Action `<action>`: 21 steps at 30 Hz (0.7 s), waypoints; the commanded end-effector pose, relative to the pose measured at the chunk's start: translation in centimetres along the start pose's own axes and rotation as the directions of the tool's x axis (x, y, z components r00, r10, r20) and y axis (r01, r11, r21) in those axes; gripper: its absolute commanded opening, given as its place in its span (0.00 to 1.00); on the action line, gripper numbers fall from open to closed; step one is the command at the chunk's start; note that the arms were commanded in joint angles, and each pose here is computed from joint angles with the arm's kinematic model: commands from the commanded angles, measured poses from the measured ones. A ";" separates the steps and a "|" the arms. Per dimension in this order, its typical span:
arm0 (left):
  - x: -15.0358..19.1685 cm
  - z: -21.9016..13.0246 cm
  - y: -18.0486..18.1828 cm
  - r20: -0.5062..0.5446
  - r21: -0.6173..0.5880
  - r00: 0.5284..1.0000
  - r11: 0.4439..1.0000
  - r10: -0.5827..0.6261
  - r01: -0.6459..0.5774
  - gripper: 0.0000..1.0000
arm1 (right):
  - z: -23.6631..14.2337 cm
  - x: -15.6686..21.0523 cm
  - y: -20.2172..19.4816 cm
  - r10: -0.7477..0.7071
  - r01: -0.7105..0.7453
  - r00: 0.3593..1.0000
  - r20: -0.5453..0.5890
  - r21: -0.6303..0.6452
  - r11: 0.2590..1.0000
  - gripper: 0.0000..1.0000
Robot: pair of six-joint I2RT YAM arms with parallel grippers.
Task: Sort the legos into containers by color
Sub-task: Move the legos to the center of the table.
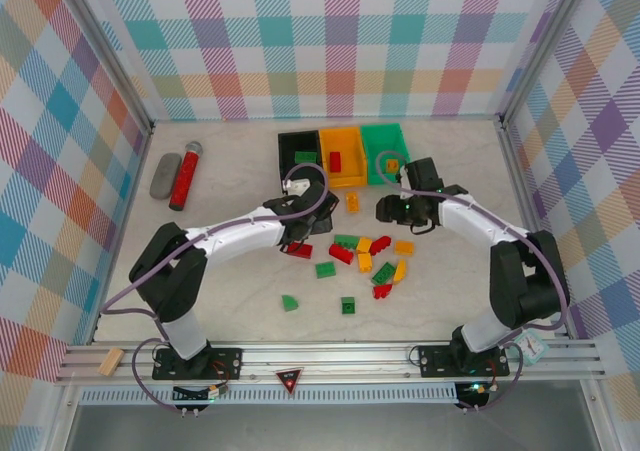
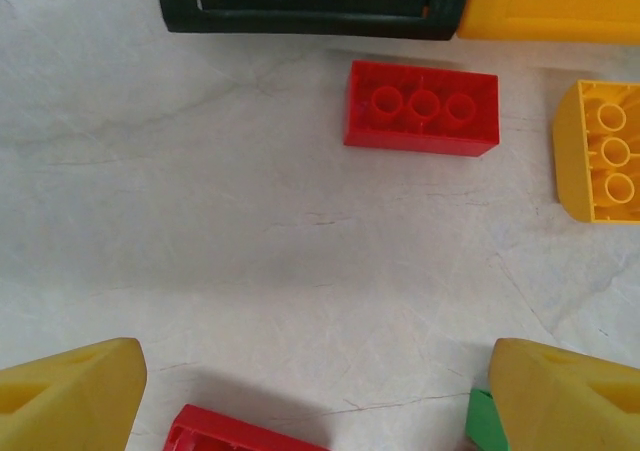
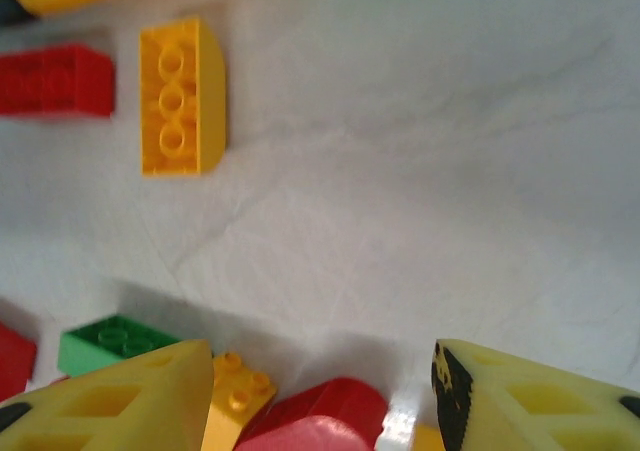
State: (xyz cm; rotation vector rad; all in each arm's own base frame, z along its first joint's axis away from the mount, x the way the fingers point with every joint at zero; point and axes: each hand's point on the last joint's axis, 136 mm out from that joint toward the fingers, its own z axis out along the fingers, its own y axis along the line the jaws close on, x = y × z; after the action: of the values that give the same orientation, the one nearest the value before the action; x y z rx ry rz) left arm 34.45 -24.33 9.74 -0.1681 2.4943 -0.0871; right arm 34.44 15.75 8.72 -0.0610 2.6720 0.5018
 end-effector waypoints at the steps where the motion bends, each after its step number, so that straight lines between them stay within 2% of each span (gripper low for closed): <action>1: -0.3 0.5 -0.8 -0.021 0.022 1.000 1.000 0.004 -0.003 0.89 | 0.3 -0.3 1.7 -0.026 0.027 1.000 0.018 -0.048 0.998 0.60; 11: 0.8 2.0 -3.0 -0.094 0.116 0.995 0.992 -0.033 0.044 0.89 | 2.5 3.6 -0.1 -0.009 0.010 0.998 -0.060 0.028 1.000 0.60; 21: 1.8 3.4 -4.4 -0.147 0.157 0.989 0.987 -0.021 0.045 0.87 | 3.3 5.0 0.2 -0.002 0.003 0.995 -0.098 0.010 1.000 0.60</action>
State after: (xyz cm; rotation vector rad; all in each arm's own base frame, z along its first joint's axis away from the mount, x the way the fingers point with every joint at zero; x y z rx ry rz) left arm 34.82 -27.90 5.78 -0.1402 2.6211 -0.2566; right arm 31.79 16.97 4.81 -0.1000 2.7488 0.4804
